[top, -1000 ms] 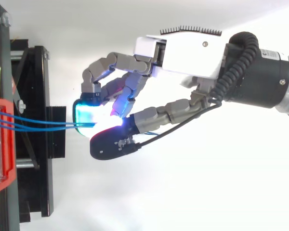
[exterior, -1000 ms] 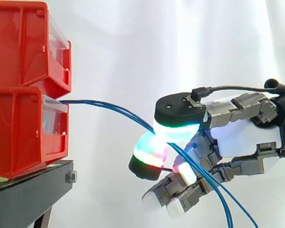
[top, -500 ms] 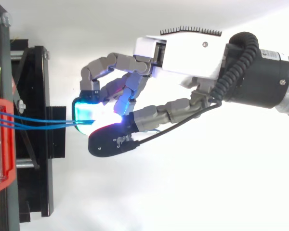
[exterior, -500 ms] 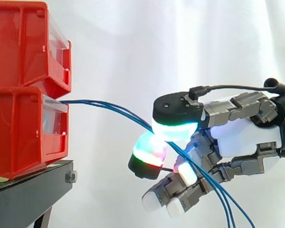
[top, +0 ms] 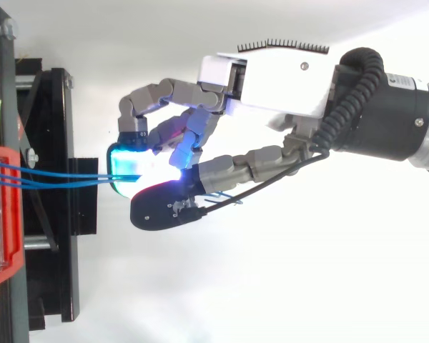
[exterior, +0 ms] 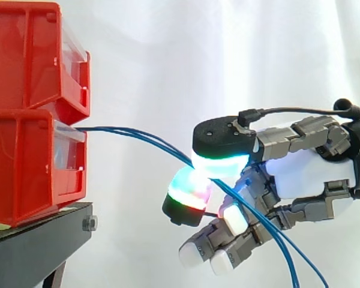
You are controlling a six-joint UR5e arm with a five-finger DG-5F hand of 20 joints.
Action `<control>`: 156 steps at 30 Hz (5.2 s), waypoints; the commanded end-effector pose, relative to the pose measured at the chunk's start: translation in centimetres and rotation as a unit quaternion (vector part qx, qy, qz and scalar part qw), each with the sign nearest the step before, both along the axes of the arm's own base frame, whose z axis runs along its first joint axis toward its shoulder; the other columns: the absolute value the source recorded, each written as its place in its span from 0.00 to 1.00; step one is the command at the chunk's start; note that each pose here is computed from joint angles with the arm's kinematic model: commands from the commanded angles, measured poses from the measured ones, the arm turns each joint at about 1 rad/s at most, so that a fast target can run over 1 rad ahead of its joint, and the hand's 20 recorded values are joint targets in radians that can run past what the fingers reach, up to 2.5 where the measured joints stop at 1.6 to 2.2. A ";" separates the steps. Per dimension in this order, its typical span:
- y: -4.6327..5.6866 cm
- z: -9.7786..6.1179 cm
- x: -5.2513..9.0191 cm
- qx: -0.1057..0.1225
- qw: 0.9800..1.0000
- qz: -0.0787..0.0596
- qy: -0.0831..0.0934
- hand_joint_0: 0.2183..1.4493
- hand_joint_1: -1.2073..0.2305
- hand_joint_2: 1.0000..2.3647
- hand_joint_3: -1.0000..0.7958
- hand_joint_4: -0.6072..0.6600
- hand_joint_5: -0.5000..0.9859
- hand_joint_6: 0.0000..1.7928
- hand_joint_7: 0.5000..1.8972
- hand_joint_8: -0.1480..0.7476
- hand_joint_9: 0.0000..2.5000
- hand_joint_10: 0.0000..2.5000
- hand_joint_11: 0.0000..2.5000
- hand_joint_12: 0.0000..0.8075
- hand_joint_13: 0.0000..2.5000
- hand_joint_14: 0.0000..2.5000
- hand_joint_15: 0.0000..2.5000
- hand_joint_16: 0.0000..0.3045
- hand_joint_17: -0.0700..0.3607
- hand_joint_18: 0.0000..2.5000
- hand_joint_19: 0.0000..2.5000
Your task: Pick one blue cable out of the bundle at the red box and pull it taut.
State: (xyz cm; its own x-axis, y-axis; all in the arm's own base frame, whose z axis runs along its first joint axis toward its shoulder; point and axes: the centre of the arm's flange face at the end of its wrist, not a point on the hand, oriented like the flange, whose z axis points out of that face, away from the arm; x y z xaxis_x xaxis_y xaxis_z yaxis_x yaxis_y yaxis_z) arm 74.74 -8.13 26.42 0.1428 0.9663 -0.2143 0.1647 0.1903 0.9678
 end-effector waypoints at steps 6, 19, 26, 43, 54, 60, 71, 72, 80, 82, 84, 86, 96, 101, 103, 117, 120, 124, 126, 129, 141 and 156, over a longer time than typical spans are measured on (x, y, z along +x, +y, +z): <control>0.0 0.0 0.0 0.000 1.000 0.000 0.000 0.25 0.47 0.08 0.47 0.58 0.37 0.34 0.62 0.49 0.52 0.00 0.10 0.49 0.27 0.00 0.07 0.21 0.50 0.28 0.11; 0.0 0.0 0.0 0.000 1.000 0.000 0.000 0.26 0.50 0.00 0.45 0.57 0.37 0.34 0.63 0.48 0.52 0.00 0.09 0.49 0.27 0.00 0.07 0.21 0.49 0.27 0.12; 0.0 0.0 0.0 0.000 1.000 0.000 0.000 0.26 0.51 0.00 0.44 0.57 0.37 0.33 0.64 0.48 0.52 0.00 0.10 0.48 0.27 0.00 0.07 0.20 0.49 0.27 0.12; 0.1 0.0 0.0 0.000 1.000 0.002 0.000 0.28 0.38 0.01 0.49 0.56 0.36 0.34 0.62 0.48 0.51 0.00 0.11 0.47 0.27 0.00 0.07 0.19 0.47 0.28 0.11; 0.0 0.0 0.0 0.000 1.000 0.000 0.000 0.28 0.32 0.01 0.51 0.59 0.34 0.36 0.58 0.51 0.46 0.00 0.14 0.47 0.25 0.00 0.08 0.19 0.46 0.26 0.10; 0.1 0.0 0.0 0.000 1.000 0.002 0.000 0.29 0.29 0.01 0.52 0.58 0.32 0.41 0.51 0.52 0.44 0.00 0.19 0.47 0.23 0.00 0.08 0.19 0.46 0.25 0.10; 0.1 0.2 0.0 0.001 1.000 0.001 -0.001 0.30 0.23 0.01 0.53 0.63 0.28 0.45 0.47 0.51 0.40 0.00 0.23 0.45 0.21 0.00 0.09 0.18 0.45 0.22 0.10; 0.0 0.2 0.0 0.000 1.000 0.001 -0.002 0.30 0.23 0.01 0.53 0.63 0.28 0.45 0.47 0.51 0.40 0.00 0.23 0.45 0.21 0.00 0.09 0.18 0.44 0.22 0.10; 0.1 0.1 0.1 0.003 1.000 0.001 -0.003 0.30 0.20 0.02 0.51 0.61 0.27 0.45 0.47 0.49 0.38 0.01 0.23 0.43 0.19 0.00 0.09 0.16 0.42 0.21 0.10; 0.0 0.2 0.0 0.003 1.000 0.001 -0.002 0.31 0.18 0.02 0.51 0.60 0.26 0.46 0.47 0.49 0.37 0.01 0.24 0.43 0.18 0.00 0.09 0.16 0.42 0.20 0.10; 0.0 0.1 0.0 0.003 1.000 0.000 -0.001 0.31 0.18 0.02 0.50 0.59 0.26 0.46 0.47 0.49 0.37 0.01 0.24 0.43 0.18 0.00 0.08 0.16 0.42 0.20 0.10; 0.0 0.2 0.0 0.003 1.000 0.000 -0.002 0.32 0.17 0.02 0.49 0.58 0.25 0.47 0.44 0.49 0.36 0.01 0.24 0.43 0.18 0.00 0.08 0.16 0.42 0.20 0.09; 0.0 0.2 0.0 0.003 1.000 0.000 -0.002 0.26 0.21 0.00 0.28 0.62 0.26 0.47 0.41 0.50 0.38 0.01 0.25 0.44 0.18 0.00 0.08 0.17 0.43 0.20 0.11; 0.1 0.2 0.0 0.003 1.000 0.001 -0.002 0.24 0.29 0.00 0.28 0.60 0.27 0.46 0.42 0.49 0.41 0.01 0.23 0.44 0.19 0.00 0.08 0.17 0.44 0.20 0.12; 0.1 0.2 0.0 0.003 1.000 0.001 -0.002 0.26 0.33 0.00 0.31 0.60 0.27 0.46 0.43 0.49 0.42 0.01 0.23 0.43 0.20 0.00 0.09 0.16 0.42 0.20 0.12; 0.0 0.2 0.0 0.003 1.000 0.000 -0.002 0.30 0.29 0.01 0.49 0.59 0.28 0.47 0.45 0.56 0.44 0.01 0.25 0.45 0.23 0.00 0.09 0.17 0.43 0.24 0.12; 0.0 0.1 0.0 0.003 1.000 0.000 -0.001 0.31 0.24 0.02 0.49 0.61 0.27 0.47 0.44 0.53 0.42 0.01 0.25 0.43 0.22 0.00 0.09 0.16 0.41 0.23 0.11; 0.0 0.2 0.0 0.003 1.000 0.000 -0.002 0.33 0.20 0.02 0.46 0.60 0.27 0.47 0.46 0.52 0.41 0.01 0.26 0.42 0.21 0.00 0.09 0.16 0.42 0.22 0.10; 0.0 0.2 0.0 0.003 1.000 0.000 -0.003 0.34 0.17 0.02 0.44 0.59 0.27 0.47 0.46 0.51 0.40 0.01 0.26 0.43 0.20 0.00 0.08 0.16 0.42 0.22 0.10; 0.0 0.2 0.0 0.003 1.000 0.000 -0.003 0.36 0.16 0.01 0.40 0.58 0.26 0.47 0.46 0.50 0.39 0.01 0.26 0.42 0.19 0.00 0.08 0.16 0.42 0.22 0.09; 0.0 0.2 0.0 0.003 1.000 0.000 -0.003 0.24 0.33 0.00 0.28 0.61 0.27 0.47 0.43 0.51 0.43 0.00 0.25 0.44 0.20 0.00 0.09 0.17 0.43 0.22 0.12; 0.0 0.3 0.1 0.003 1.000 0.000 -0.003 0.31 0.27 0.01 0.45 0.57 0.28 0.47 0.44 0.53 0.44 0.01 0.27 0.42 0.22 0.00 0.09 0.15 0.41 0.23 0.12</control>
